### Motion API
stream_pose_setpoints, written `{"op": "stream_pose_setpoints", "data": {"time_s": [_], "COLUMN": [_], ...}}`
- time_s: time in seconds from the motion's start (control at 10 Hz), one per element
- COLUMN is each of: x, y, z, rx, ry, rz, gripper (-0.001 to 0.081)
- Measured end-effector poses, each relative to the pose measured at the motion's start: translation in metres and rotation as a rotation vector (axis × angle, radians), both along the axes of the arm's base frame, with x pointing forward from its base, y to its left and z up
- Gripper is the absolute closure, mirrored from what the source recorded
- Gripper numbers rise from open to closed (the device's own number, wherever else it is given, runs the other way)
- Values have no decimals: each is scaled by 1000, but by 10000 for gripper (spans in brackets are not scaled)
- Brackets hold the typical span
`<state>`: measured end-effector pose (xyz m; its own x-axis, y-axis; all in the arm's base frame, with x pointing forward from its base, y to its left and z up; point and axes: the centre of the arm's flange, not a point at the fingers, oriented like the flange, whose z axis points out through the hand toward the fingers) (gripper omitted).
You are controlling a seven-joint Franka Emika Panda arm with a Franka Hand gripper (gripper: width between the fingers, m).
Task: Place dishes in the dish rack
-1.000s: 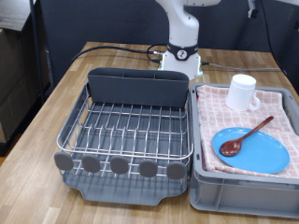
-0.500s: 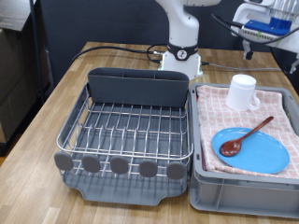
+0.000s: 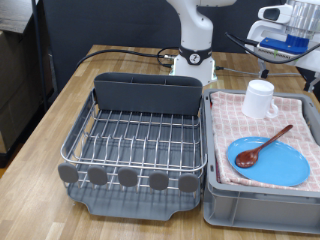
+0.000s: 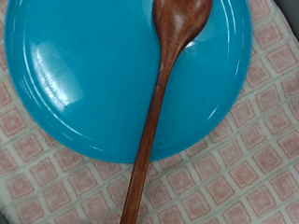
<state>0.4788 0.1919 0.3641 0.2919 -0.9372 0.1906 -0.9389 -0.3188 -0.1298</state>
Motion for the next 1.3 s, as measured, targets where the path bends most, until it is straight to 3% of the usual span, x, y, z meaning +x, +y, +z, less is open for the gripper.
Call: {"op": "stream_pose_setpoints", "data": {"time_s": [0.3,1.3], "x": [6,23], "y": [2,-4], "z": [-24,-100], "rx": [-24,22], "ry": [-30,-64], "rz": [-28,-69], "gripper": [3,3]}}
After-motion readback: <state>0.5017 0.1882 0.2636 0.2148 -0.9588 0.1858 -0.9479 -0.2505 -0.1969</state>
